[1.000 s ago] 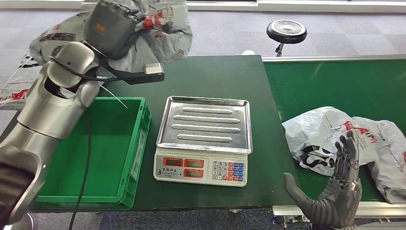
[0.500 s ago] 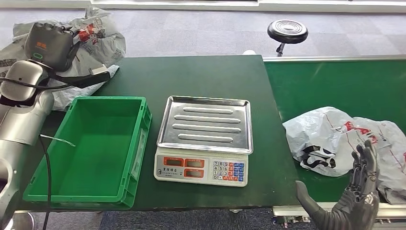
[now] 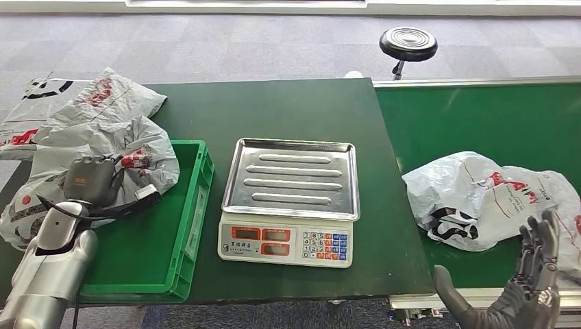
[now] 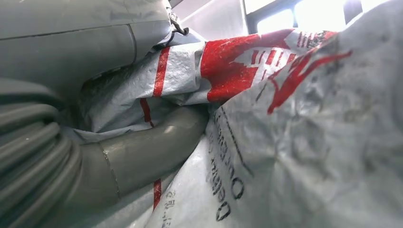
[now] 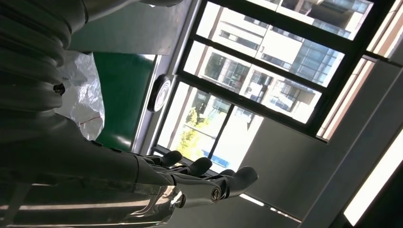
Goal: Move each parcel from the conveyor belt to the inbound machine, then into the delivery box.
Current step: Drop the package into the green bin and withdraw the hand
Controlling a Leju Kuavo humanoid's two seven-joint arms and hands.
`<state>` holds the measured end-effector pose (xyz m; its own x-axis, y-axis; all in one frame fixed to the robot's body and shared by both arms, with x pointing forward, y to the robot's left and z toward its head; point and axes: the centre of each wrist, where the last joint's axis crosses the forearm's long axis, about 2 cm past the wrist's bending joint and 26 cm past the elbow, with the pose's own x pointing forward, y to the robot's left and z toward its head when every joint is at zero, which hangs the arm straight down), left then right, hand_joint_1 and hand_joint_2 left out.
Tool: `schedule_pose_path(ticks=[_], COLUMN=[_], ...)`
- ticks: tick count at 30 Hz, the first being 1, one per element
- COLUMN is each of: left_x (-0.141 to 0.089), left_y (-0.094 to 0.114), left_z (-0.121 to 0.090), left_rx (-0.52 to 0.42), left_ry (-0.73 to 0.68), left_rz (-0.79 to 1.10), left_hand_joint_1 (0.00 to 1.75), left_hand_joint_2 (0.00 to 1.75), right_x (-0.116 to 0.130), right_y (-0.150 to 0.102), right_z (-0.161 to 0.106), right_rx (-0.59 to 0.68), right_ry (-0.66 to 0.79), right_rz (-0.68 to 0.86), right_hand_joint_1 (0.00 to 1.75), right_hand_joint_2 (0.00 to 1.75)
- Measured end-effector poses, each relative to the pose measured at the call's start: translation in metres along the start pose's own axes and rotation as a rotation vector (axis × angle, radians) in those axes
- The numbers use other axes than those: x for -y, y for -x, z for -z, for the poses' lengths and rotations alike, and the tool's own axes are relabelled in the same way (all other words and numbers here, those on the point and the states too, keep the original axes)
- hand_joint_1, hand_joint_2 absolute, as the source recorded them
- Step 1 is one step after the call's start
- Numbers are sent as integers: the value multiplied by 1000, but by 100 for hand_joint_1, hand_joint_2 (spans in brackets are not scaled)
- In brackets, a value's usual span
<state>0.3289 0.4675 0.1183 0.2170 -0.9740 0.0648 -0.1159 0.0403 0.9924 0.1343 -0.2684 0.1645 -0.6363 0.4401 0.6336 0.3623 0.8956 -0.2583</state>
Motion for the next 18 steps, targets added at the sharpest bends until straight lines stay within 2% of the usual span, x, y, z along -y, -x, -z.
schedule_pose_path(ticks=[1, 3, 4, 5, 6, 7, 9, 10, 13, 18], left_x=[3, 7, 9, 11, 12, 13, 13, 13, 8, -4], left_y=[0, 1, 1, 0, -1, -4, -13, -18, -31, -68], left_z=[-5, -16, -21, -28, -35, -42, -59, -67, -90, -124], left_rx=[-6, -14, -16, -15, -12, -5, 12, 21, 68, 161], left_ry=[6, 14, 16, 15, 9, -2, -31, -47, -98, -169], left_rz=[1, -2, -4, -9, -18, -36, -92, -132, -364, -1081], left_hand_joint_1=[164, 77, 34, 0, 0, 0, 0, 0, 0, 0], left_hand_joint_2=[175, 175, 131, 87, 44, 0, 0, 0, 0, 0], right_x=[0, -1, -1, -1, -2, -2, -2, -2, -1, 10], right_y=[0, 0, 0, 0, 0, 0, 1, 2, 3, 21], right_z=[0, 1, 1, 2, 3, 4, 7, 8, 12, 23], right_rx=[0, 1, 1, 2, 2, 1, 1, 0, -20, -166], right_ry=[-1, -1, -2, -4, -7, -10, -15, -18, -36, -121], right_rz=[0, 0, 2, 4, 5, 3, -7, -14, -69, -270], right_hand_joint_1=[0, 0, 0, 0, 0, 0, 0, 0, 0, 0], right_hand_joint_2=[175, 175, 175, 175, 175, 131, 44, 44, 175, 175])
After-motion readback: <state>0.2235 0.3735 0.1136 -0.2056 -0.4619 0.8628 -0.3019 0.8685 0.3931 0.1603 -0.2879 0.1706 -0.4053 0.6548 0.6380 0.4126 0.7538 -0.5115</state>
